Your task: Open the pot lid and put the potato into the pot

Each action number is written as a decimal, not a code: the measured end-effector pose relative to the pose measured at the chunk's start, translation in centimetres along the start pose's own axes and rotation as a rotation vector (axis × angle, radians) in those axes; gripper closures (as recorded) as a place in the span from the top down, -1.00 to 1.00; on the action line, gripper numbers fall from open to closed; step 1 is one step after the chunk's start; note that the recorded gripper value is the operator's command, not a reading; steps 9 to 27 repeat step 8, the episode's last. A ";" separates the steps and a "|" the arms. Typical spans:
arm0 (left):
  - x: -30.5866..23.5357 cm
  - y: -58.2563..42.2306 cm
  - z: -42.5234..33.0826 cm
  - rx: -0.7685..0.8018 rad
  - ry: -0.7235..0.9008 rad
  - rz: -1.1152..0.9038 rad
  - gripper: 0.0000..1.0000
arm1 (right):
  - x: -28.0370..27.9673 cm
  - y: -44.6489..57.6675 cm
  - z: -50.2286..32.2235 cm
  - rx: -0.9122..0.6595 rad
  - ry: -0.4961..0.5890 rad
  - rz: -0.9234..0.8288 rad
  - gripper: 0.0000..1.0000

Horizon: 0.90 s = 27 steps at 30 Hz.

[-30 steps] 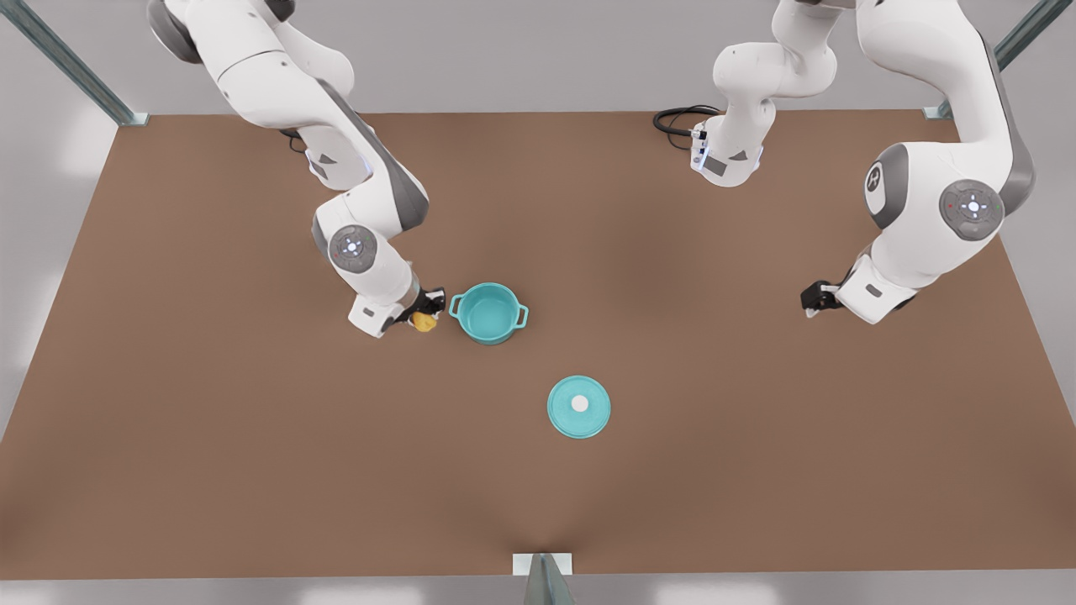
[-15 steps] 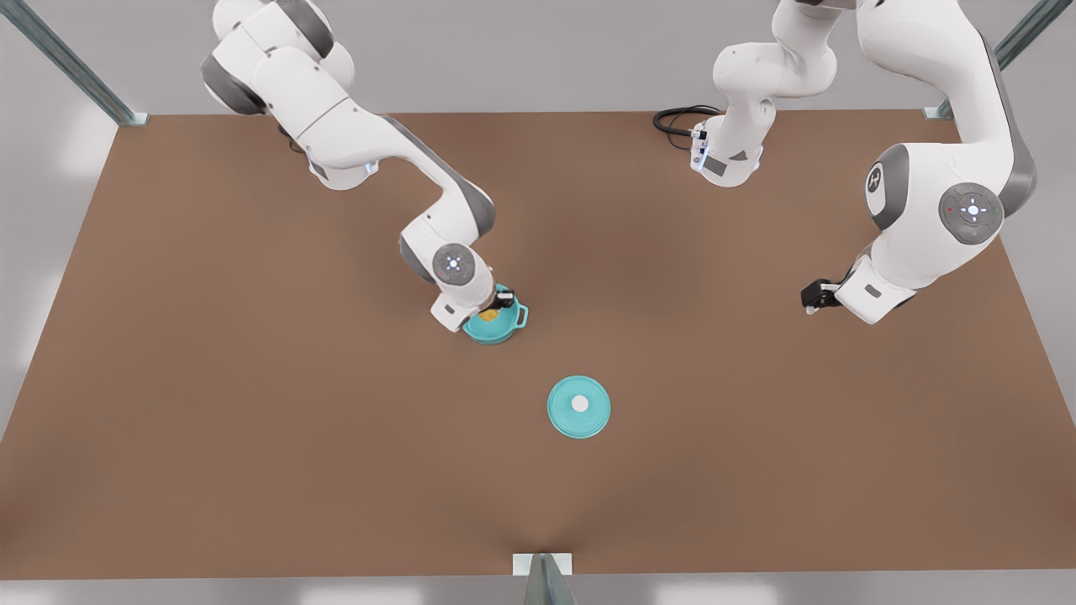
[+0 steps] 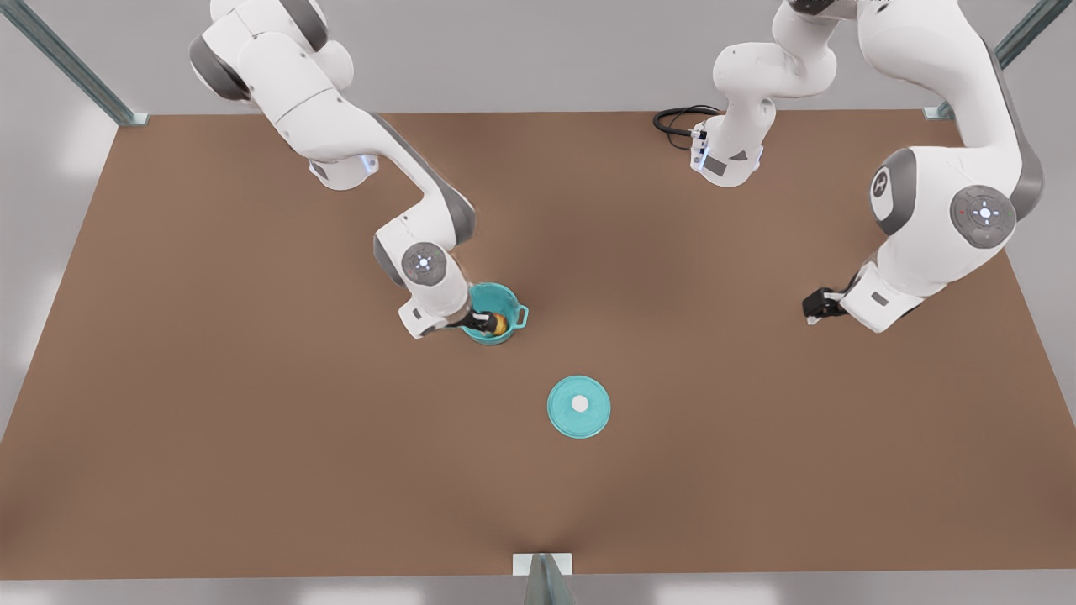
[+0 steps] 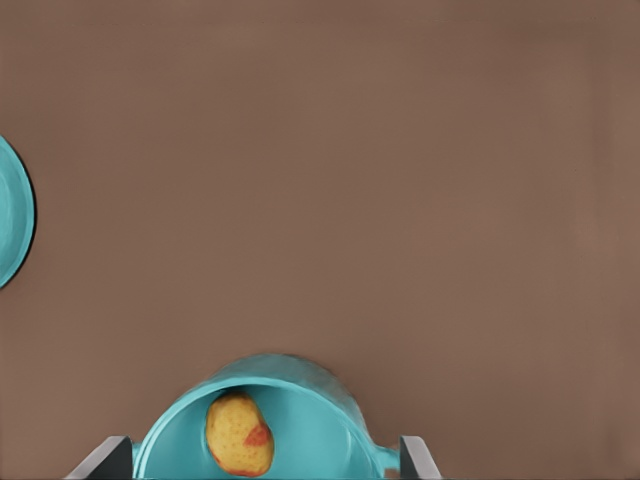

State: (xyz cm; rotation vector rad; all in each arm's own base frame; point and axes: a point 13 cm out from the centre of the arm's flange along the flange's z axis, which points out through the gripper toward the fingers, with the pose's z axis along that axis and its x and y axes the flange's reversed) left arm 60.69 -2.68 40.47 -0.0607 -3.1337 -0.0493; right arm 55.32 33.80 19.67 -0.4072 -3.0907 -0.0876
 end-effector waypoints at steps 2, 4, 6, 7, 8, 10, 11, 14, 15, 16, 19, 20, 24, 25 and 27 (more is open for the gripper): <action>-0.3 0.1 -0.1 0.006 -0.003 -0.007 1.00 | -8.3 -10.7 -6.2 0.012 -0.058 0.164 1.00; -0.4 0.2 -0.1 0.010 -0.003 -0.012 1.00 | -13.3 -22.7 -10.1 0.043 -0.068 0.302 1.00; -0.4 0.1 0.0 0.012 -0.001 -0.013 1.00 | -15.6 -32.5 -13.4 0.067 -0.066 0.385 1.00; -0.4 0.1 0.0 0.013 0.000 -0.014 1.00 | -15.8 -35.1 -14.4 0.076 -0.056 0.389 1.00; -0.4 0.0 0.1 0.014 0.002 -0.013 1.00 | -15.6 -36.1 -14.8 0.086 -0.041 0.369 1.00; -0.4 0.0 0.1 0.014 0.002 -0.013 1.00 | -15.6 -36.1 -14.8 0.086 -0.041 0.369 1.00; -0.4 0.0 0.1 0.014 0.002 -0.013 1.00 | -15.6 -36.1 -14.8 0.086 -0.041 0.369 1.00; -0.4 0.0 0.1 0.014 0.002 -0.013 1.00 | -15.6 -36.1 -14.8 0.086 -0.041 0.369 1.00; -0.4 0.0 0.1 0.014 0.002 -0.013 1.00 | -15.6 -36.1 -14.8 0.086 -0.041 0.369 1.00; -0.4 0.0 0.1 0.014 0.002 -0.013 1.00 | -15.6 -36.1 -14.8 0.086 -0.041 0.369 1.00; -0.4 0.0 0.1 0.014 0.002 -0.013 1.00 | -15.6 -36.1 -14.8 0.086 -0.041 0.369 1.00; -0.4 0.0 0.1 0.014 0.002 -0.013 1.00 | -15.6 -36.1 -14.8 0.086 -0.041 0.369 1.00; -0.4 0.0 0.1 0.014 0.002 -0.013 1.00 | -15.6 -36.1 -14.8 0.086 -0.041 0.369 1.00; -0.4 0.0 0.1 0.014 0.002 -0.013 1.00 | -15.6 -36.1 -14.8 0.086 -0.041 0.369 1.00; -0.4 0.0 0.1 0.014 0.002 -0.013 1.00 | -15.6 -36.1 -14.8 0.086 -0.041 0.369 1.00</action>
